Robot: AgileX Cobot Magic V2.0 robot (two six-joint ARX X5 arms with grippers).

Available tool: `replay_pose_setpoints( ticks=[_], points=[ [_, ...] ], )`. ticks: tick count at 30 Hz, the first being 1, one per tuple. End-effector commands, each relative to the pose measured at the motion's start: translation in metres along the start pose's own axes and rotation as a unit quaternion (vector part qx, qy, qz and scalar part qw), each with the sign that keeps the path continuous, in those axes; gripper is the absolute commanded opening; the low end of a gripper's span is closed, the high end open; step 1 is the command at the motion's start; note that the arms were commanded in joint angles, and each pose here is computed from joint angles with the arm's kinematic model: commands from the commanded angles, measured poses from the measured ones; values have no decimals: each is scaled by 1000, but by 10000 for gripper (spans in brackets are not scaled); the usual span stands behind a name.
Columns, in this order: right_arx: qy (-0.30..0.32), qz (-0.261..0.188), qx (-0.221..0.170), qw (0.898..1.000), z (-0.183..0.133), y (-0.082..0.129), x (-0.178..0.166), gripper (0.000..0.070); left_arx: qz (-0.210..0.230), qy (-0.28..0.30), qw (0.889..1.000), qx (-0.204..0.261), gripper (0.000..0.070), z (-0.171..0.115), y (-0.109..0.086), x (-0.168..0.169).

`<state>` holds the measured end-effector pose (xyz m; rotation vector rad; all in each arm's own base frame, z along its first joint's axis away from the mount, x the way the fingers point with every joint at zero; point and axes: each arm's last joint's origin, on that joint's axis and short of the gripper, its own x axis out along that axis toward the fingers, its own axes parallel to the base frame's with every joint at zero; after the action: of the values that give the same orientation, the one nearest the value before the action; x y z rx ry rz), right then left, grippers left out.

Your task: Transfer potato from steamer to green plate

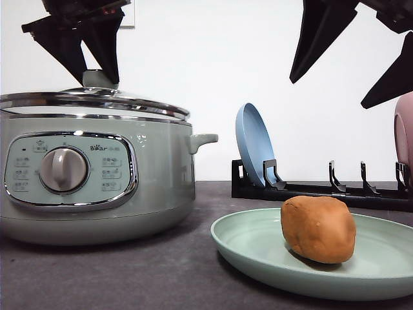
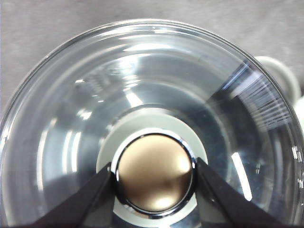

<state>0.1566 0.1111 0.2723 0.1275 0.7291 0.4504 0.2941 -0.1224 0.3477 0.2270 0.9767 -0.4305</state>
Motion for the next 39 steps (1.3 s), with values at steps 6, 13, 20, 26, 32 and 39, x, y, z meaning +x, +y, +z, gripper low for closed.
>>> replay_pose_setpoints(
  ticks=[6,13,20,26,32,39],
  points=[
    [-9,3,-9,1000,5,3,-1,695,-1,-24,1000,5,2,8,-1,-4],
    [-9,2,-9,1000,5,3,-1,695,-1,-15,1000,5,2,6,-1,-4],
    [-9,2,-9,1000,5,3,-1,695,-2,-12,1000,5,2,6,-1,-4],
    [-9,2,-9,1000,5,3,-1,695,-2,-12,1000,5,2,6,-2,-3],
    [-10,0,-9,1000,5,2,-1,695,-4,-11,1000,8,2,7,-4,-1],
    [-9,0,-9,1000,4,2,-1,695,-6,-3,1000,12,2,8,-6,7]
  ],
)
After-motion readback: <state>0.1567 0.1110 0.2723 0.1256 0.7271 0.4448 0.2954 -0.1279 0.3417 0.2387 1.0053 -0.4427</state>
